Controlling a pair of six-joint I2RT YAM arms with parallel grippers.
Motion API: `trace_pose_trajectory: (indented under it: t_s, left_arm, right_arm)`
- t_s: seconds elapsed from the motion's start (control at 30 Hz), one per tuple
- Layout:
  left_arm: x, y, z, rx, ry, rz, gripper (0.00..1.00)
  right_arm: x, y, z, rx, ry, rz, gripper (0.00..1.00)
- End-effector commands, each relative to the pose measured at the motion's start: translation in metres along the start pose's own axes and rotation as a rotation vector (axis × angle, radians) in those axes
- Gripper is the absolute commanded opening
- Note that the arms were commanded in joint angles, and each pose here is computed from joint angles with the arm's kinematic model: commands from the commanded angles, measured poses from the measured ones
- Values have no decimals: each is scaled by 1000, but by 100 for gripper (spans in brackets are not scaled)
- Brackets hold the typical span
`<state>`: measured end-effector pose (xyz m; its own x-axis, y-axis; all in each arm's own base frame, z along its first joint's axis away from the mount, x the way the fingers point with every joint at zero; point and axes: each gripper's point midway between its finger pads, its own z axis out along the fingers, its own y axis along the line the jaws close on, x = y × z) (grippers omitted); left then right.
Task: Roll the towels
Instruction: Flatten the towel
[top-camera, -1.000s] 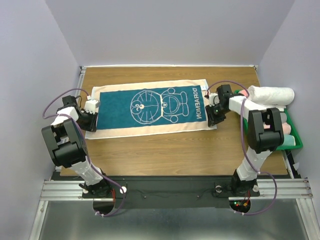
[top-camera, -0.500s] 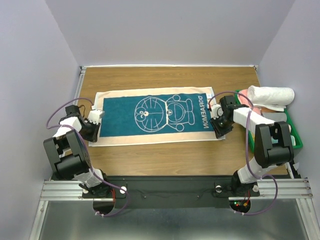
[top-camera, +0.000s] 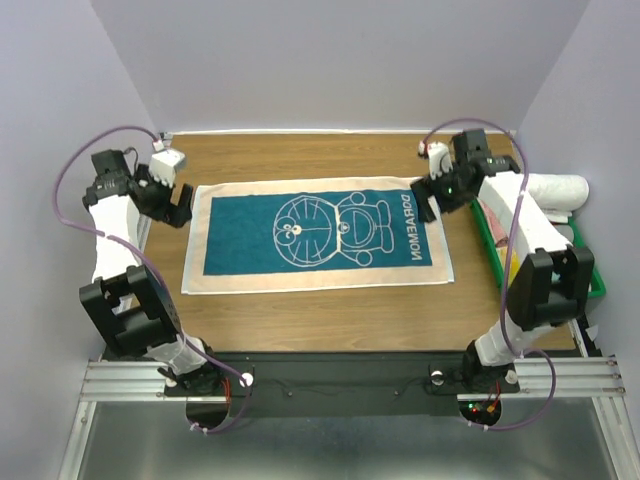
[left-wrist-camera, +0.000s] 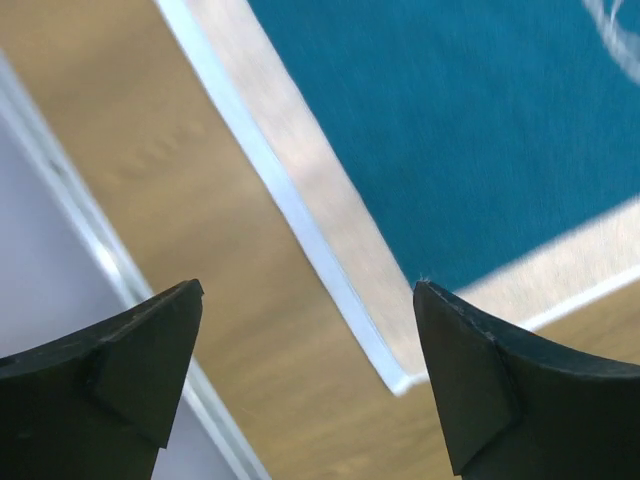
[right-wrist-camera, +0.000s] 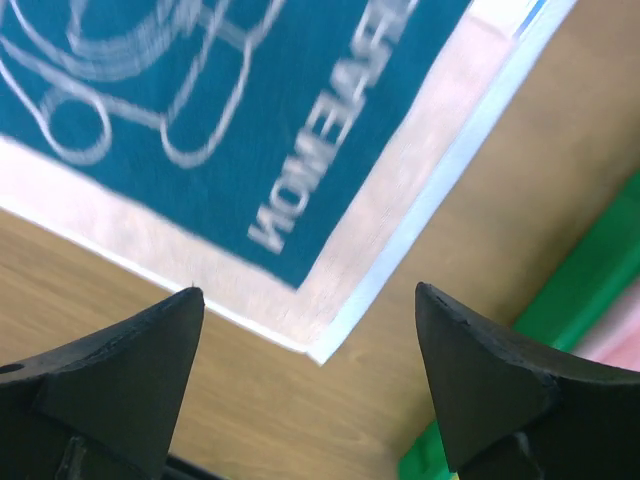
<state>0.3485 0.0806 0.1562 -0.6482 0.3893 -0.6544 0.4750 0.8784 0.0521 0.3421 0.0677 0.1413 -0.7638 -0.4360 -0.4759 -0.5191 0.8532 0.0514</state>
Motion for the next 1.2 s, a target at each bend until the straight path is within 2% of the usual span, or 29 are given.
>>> trace_pose_trajectory:
  t_s: [0.0, 0.03, 0.07, 0.1, 0.13, 0.17, 0.2, 0.3, 0.37, 0.4, 0.43, 0.47, 0.57, 0.93, 1.03, 1.17]
  left_arm:
    - [-70, 29, -15, -56, -211, -52, 99]
    - [-82, 36, -18, -85, -240, -92, 99]
    - [-97, 49, -21, -116, -277, -88, 99]
    - [-114, 62, -25, -157, -336, -64, 99]
    - [-123, 66, -27, -165, -363, -41, 99]
    - [-139, 76, -32, -196, -416, -11, 99]
    - [-147, 81, -34, -209, -446, -8, 99]
    - [-171, 100, -36, -241, -523, -36, 99]
    - [-191, 113, -43, -257, -555, -42, 99]
    - [-179, 115, -20, -201, -495, -89, 99]
    - [-194, 121, -27, -204, -506, -67, 99]
    - [-178, 124, 1, -163, -432, -120, 99]
    - [-168, 135, 25, -173, -356, -147, 99]
    - [-141, 124, 66, -183, -301, -143, 98]
    - [-133, 121, 82, -175, -258, -133, 95]
    - [-124, 118, 104, -147, -206, -130, 82]
  right_arm:
    - [-69, -32, -2, 23, -141, 40, 91]
    - [-80, -41, 0, 38, -161, 55, 90]
    - [-82, -56, 21, 50, -126, 77, 89]
    - [-110, -71, 13, 85, -192, 71, 84]
    - [-116, -86, 16, 101, -201, 91, 82]
    - [-116, -102, 41, 108, -166, 117, 74]
    - [-136, -117, 34, 138, -217, 119, 69]
    - [-154, -146, 60, 180, -224, 132, 57]
    - [-156, -155, 73, 199, -214, 139, 52]
    - [-155, -161, 87, 199, -204, 143, 49]
    - [-152, -165, 93, 205, -194, 152, 49]
    - [-152, -166, 99, 202, -191, 154, 48]
    - [-144, -165, 120, 179, -167, 162, 48]
    - [-140, -170, 157, 159, -171, 225, 49]
    - [-137, -170, 166, 145, -168, 239, 49]
    - [-133, -170, 177, 140, -156, 250, 49]
